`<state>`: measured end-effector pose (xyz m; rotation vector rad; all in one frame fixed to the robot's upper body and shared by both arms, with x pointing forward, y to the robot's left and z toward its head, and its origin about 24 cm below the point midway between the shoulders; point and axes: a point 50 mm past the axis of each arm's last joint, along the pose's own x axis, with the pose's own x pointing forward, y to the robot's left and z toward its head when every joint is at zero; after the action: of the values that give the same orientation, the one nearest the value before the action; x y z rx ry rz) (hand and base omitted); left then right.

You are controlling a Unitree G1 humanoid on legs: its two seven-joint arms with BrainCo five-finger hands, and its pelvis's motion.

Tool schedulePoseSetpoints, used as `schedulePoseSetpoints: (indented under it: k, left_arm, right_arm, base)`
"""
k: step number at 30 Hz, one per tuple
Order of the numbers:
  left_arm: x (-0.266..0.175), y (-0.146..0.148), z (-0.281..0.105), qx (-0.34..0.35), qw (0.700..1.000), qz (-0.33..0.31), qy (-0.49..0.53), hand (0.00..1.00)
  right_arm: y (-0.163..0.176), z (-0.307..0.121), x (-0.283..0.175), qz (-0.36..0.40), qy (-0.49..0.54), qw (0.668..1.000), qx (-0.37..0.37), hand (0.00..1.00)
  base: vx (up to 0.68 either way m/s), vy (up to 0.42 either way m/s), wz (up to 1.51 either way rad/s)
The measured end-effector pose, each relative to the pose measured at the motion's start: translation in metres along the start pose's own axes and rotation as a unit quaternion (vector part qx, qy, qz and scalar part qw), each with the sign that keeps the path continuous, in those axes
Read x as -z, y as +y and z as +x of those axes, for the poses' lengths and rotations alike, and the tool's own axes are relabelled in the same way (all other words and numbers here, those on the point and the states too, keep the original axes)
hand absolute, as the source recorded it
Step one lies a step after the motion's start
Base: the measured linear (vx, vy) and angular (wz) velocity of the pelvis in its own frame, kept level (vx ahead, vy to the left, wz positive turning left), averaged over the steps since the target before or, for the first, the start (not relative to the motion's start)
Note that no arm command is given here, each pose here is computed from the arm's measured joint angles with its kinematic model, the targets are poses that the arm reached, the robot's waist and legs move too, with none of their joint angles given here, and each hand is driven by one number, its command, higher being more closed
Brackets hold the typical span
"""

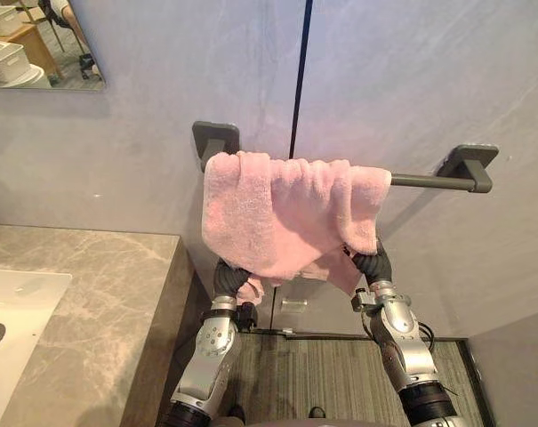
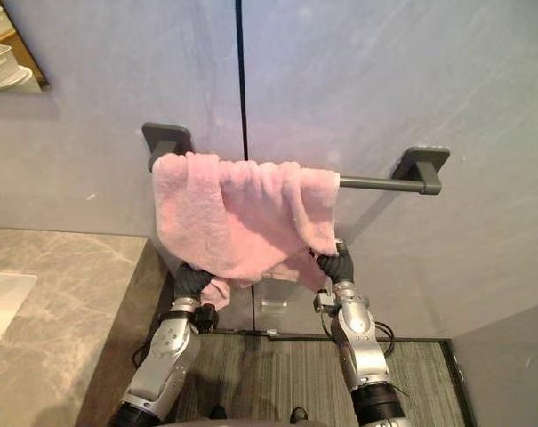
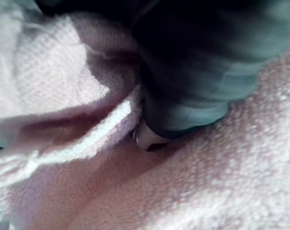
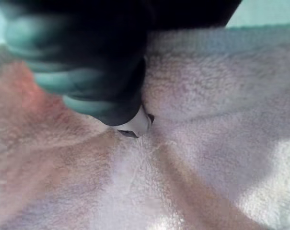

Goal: Organize washtable

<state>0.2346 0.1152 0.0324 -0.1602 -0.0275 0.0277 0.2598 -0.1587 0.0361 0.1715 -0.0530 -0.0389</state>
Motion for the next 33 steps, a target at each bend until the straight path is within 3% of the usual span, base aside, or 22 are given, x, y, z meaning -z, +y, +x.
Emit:
schedulePoseSetpoints:
  k: [15, 33]
  left_arm:
    - [-0.005, -0.009, 0.001, 0.013, 0.999, -0.034, -0.01, 1.0]
    - [0.003, -0.021, -0.002, 0.044, 0.998, -0.037, 0.009, 1.0]
  right_arm:
    - [-0.01, -0.011, -0.005, 0.051, -0.02, 0.997, 0.048, 1.0]
    - [-0.031, -0.034, 0.018, 0.053, 0.028, 0.994, 0.096, 1.0]
  base:
    - [-0.01, -0.005, -0.01]
    - [-0.02, -0.008, -0.03]
